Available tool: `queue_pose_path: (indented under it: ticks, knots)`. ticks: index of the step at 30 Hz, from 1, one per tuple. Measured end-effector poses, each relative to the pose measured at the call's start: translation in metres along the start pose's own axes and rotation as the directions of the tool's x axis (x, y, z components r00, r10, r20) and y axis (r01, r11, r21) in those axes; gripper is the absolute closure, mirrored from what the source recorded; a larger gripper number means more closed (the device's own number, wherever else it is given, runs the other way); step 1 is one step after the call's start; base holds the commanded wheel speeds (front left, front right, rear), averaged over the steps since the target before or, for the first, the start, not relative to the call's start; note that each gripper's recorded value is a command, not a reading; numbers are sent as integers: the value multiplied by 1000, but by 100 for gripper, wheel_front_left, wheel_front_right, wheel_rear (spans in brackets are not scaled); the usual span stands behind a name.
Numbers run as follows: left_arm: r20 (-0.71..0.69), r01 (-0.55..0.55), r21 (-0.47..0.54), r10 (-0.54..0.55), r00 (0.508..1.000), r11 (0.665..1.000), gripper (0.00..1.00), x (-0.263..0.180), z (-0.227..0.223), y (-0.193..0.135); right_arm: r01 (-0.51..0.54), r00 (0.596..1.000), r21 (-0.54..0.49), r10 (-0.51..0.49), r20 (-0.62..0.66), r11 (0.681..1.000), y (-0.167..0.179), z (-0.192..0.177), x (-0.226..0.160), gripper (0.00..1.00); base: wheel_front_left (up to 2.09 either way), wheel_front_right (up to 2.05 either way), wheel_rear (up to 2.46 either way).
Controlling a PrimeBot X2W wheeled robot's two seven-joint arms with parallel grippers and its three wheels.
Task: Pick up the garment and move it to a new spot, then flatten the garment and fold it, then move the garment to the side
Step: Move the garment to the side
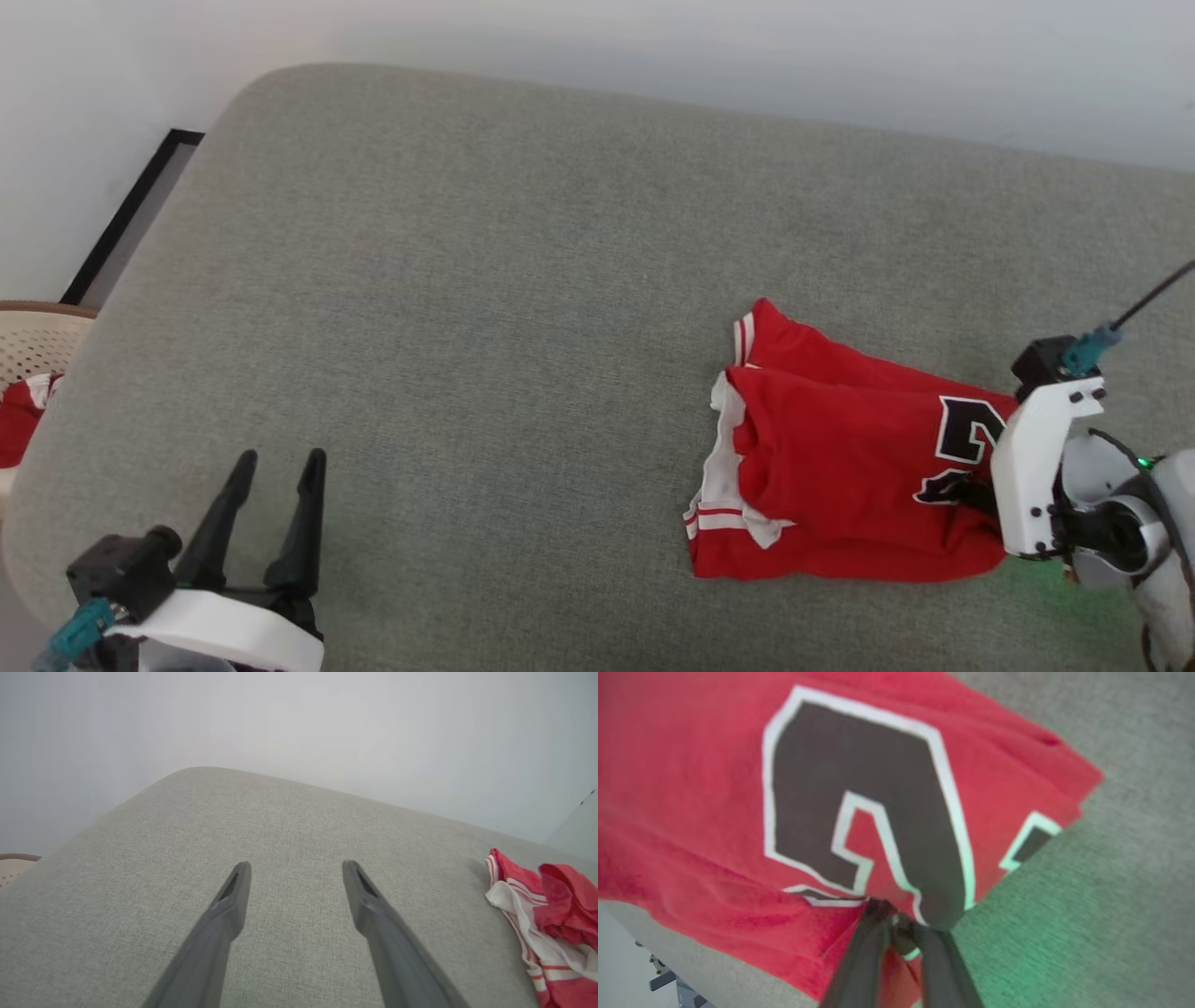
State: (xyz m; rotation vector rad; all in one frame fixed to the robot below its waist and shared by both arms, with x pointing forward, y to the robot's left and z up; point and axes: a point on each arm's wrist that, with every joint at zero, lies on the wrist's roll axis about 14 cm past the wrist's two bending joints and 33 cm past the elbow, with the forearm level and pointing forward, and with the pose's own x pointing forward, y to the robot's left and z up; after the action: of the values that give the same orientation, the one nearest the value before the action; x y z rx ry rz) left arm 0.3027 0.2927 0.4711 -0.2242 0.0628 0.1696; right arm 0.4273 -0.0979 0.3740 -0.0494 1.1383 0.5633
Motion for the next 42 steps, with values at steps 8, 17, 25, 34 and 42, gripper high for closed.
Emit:
queue_pose_path:
  ticks: [8,17,25,34,42]
  knots:
    - [23,57,12,-58,998,998,0,27,9,-16,44,992,-10,-43,118,999,-21,22,-25,100,0,0,0]
    - [45,206,41,-208,977,978,0,69,16,-63,233,933,56,-239,269,971,-93,40,-85,100,0,0,0]
    - [32,404,69,-407,913,912,0,103,10,-131,404,848,185,-443,291,896,-162,24,-139,100,0,0,0]
    - [0,605,83,-607,795,792,0,131,-8,-210,589,713,272,-648,267,761,-232,4,-192,100,0,0,0]
    - [-26,727,68,-727,686,683,0,146,-28,-265,728,589,260,-773,237,634,-282,-13,-214,100,0,0,0]
